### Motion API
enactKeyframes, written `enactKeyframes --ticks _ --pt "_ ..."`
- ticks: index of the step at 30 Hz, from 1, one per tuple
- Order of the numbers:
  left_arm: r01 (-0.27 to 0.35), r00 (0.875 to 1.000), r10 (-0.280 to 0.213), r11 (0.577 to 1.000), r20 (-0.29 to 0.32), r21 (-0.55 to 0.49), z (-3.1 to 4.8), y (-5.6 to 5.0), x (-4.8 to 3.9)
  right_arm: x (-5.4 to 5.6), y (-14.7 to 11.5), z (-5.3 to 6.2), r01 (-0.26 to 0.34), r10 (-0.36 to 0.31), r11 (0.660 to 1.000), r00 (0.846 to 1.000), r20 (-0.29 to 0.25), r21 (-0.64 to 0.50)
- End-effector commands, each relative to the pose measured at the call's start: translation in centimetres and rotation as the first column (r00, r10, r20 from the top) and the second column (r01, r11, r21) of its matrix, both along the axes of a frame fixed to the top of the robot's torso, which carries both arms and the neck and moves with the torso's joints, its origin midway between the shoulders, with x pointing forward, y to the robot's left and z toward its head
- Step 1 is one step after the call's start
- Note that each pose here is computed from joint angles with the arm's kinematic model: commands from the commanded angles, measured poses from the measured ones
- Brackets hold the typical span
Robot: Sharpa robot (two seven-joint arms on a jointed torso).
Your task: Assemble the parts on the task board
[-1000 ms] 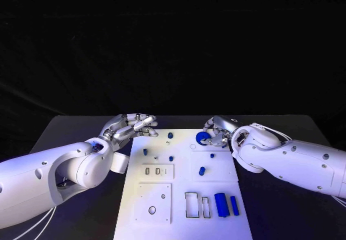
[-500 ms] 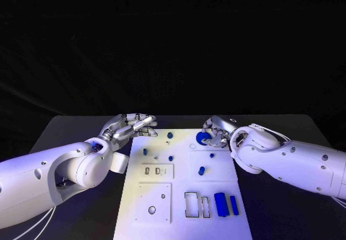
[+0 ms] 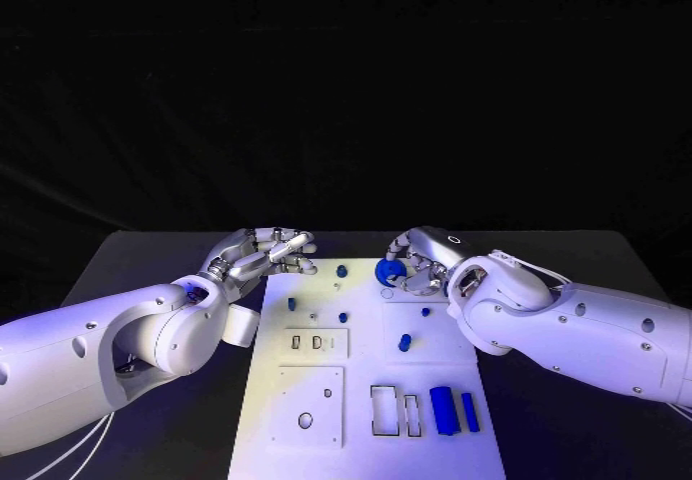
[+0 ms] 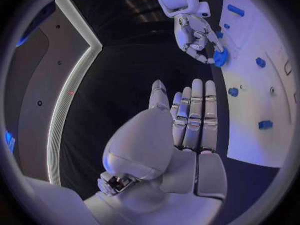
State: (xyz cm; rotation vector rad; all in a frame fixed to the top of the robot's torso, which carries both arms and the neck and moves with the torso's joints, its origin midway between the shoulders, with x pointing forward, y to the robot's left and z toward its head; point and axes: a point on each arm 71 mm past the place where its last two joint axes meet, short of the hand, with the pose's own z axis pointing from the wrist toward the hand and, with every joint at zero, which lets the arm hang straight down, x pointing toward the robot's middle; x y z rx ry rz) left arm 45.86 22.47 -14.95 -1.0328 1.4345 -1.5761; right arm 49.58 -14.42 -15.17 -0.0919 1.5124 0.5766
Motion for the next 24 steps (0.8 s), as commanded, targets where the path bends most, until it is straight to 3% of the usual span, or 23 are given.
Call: enactKeyframes --ticks 1,8,24 --pt "0.013 1.000 -0.013 1.000 0.004 -0.010 0.12 -0.2 -0.03 -0.6 1.7 1.0 -0.053 0.053 0.999 0.995 0.087 -0.008" --pt "-0.004 1.000 0.004 1.000 0.014 -0.008 0.13 0.0 0.17 -1.0 5.2 1.4 -0.114 0.114 0.993 0.987 0.113 -0.006" --pt "-0.037 0.999 0.037 0.999 0.022 0.001 0.08 1.0 0.54 -0.8 9.1 -0.3 -0.171 0.175 0.984 0.980 0.091 -0.045"
